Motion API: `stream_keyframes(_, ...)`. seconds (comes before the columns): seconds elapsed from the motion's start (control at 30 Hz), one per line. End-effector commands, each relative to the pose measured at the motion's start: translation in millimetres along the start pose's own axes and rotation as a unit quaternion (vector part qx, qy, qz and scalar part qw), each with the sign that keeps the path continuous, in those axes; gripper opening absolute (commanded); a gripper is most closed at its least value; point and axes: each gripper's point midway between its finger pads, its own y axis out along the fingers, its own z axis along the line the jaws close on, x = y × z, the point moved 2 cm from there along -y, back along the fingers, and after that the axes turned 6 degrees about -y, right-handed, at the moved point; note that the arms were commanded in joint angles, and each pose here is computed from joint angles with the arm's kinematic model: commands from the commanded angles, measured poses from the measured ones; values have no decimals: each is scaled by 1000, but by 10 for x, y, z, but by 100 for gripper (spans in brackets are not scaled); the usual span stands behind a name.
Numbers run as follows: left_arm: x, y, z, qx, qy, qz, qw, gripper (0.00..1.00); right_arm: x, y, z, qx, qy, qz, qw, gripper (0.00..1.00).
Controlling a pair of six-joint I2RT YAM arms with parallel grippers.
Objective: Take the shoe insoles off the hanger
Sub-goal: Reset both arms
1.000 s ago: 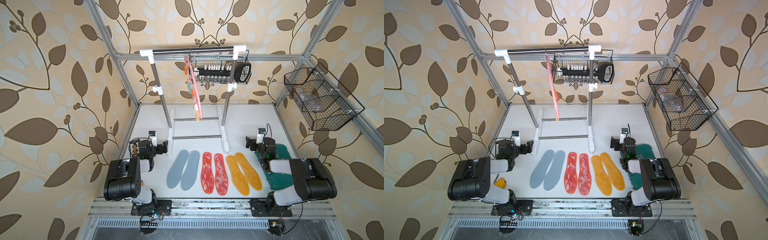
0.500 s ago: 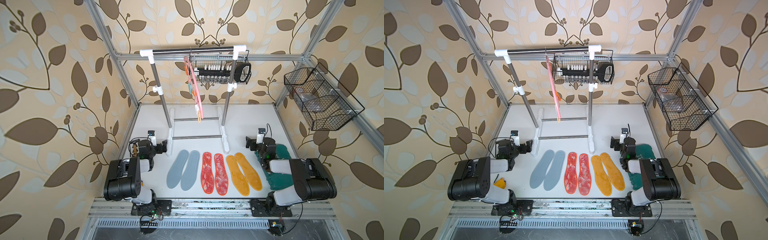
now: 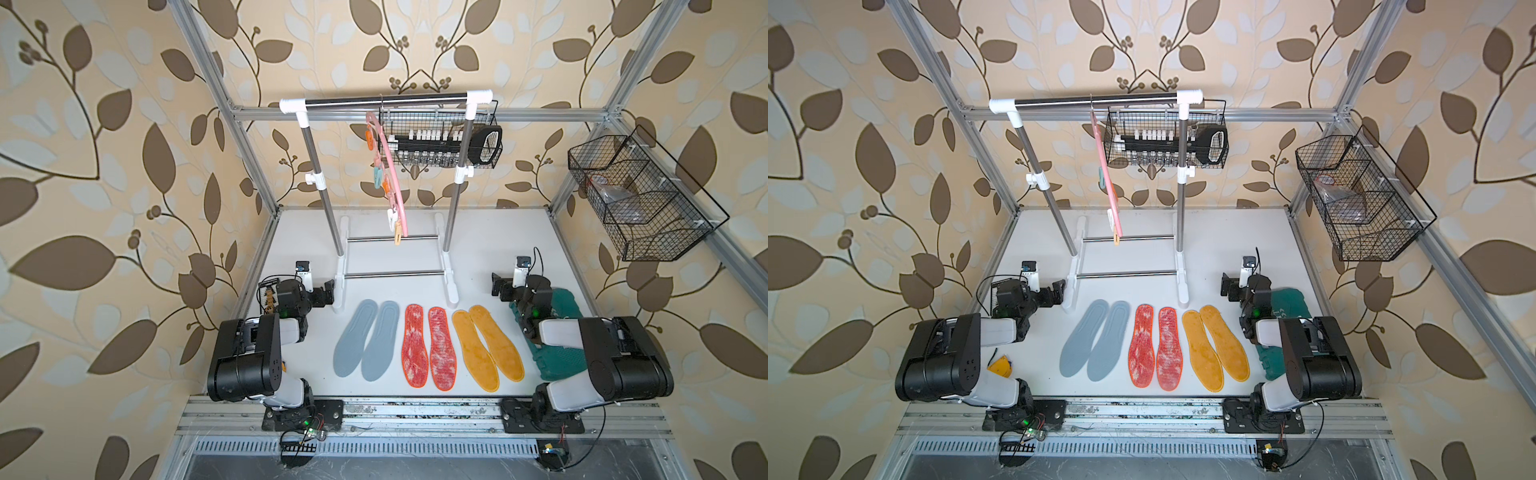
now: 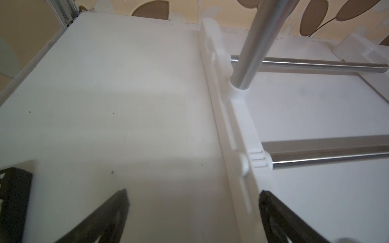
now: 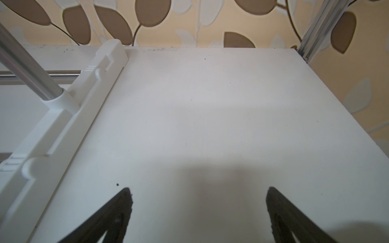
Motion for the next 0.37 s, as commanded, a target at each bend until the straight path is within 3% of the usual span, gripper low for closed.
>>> stream_keyframes(0.0,167,23,-5,0,2,-24,1000,99,68,30,-10,-5,-2,-8,1000,98)
stream_keyframes(0.33,162,23,-3,-1,1,-22,1000,99,72,20,-11,-5,-3,-9,1000,98)
